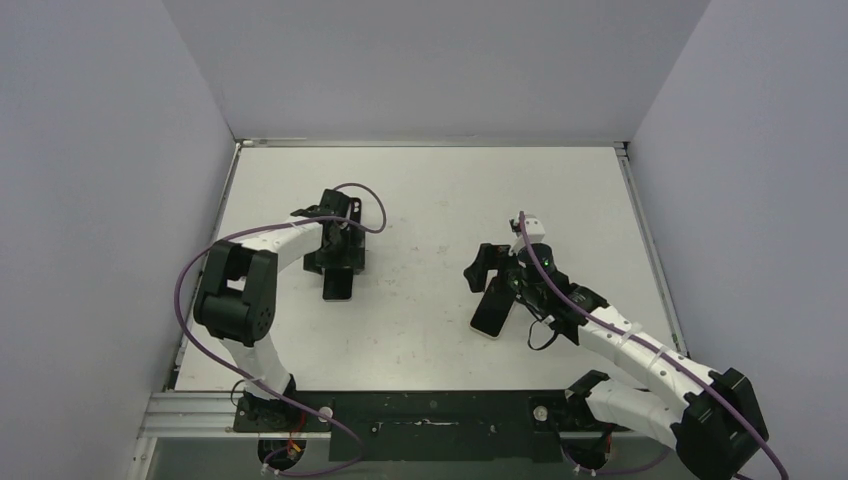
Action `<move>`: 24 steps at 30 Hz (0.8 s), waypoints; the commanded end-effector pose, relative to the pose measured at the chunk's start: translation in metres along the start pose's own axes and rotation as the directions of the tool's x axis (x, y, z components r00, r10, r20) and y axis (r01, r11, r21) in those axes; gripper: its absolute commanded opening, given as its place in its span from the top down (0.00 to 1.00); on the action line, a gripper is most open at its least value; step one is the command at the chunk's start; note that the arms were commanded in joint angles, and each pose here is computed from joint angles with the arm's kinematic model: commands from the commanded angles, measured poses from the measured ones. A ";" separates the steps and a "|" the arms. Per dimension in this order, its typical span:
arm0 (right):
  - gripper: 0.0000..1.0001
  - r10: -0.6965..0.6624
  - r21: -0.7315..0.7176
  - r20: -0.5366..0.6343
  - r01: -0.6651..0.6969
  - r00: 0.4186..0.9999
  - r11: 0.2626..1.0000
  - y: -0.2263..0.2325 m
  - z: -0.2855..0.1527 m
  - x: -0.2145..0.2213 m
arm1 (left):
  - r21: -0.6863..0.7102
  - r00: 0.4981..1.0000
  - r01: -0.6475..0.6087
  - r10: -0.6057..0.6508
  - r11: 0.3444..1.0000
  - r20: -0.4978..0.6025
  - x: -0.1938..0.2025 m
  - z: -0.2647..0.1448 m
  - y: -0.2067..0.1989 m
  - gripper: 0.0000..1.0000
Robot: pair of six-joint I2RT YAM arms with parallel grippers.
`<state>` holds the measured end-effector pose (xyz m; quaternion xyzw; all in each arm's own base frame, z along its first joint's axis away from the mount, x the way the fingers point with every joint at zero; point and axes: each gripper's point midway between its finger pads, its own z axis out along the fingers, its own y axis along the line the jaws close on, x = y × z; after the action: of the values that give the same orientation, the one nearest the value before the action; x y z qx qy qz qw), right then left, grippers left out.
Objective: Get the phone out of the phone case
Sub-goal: Place the phone at the center of the board, then pick up the phone at the center of the board.
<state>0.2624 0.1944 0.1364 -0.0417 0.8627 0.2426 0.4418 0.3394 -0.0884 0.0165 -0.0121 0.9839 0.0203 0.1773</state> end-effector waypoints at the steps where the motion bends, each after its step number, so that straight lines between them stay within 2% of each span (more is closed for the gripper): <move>1: 0.00 0.049 0.178 -0.020 -0.045 0.999 0.983 -0.023 0.001 0.005 | 0.059 0.998 0.020 -0.023 0.998 0.051 -0.005 -0.030 -0.003 0.05; 5: 0.00 0.068 0.295 -0.061 -0.047 0.996 0.954 -0.034 0.000 0.017 | 0.142 0.992 0.035 -0.052 0.989 0.116 -0.009 -0.059 -0.012 0.03; 12: 0.00 0.122 0.480 -0.117 -0.052 0.986 0.876 -0.055 -0.005 0.038 | 0.294 0.943 -0.044 -0.058 0.955 0.328 -0.007 -0.111 -0.022 0.03; 17: 0.00 0.159 0.537 -0.169 -0.045 0.973 0.842 -0.057 -0.001 0.049 | 0.276 0.893 -0.086 -0.050 0.957 0.448 -0.002 -0.128 -0.010 0.03; 24: 0.00 0.232 0.588 -0.253 -0.041 0.939 0.808 -0.055 0.001 0.070 | 0.235 0.870 -0.101 -0.028 0.967 0.492 0.004 -0.124 -0.004 0.03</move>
<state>0.2373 0.1526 0.0548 0.0992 0.9534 0.0004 0.2848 0.2808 -0.0965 0.1202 0.0222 0.9199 -0.1066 0.3767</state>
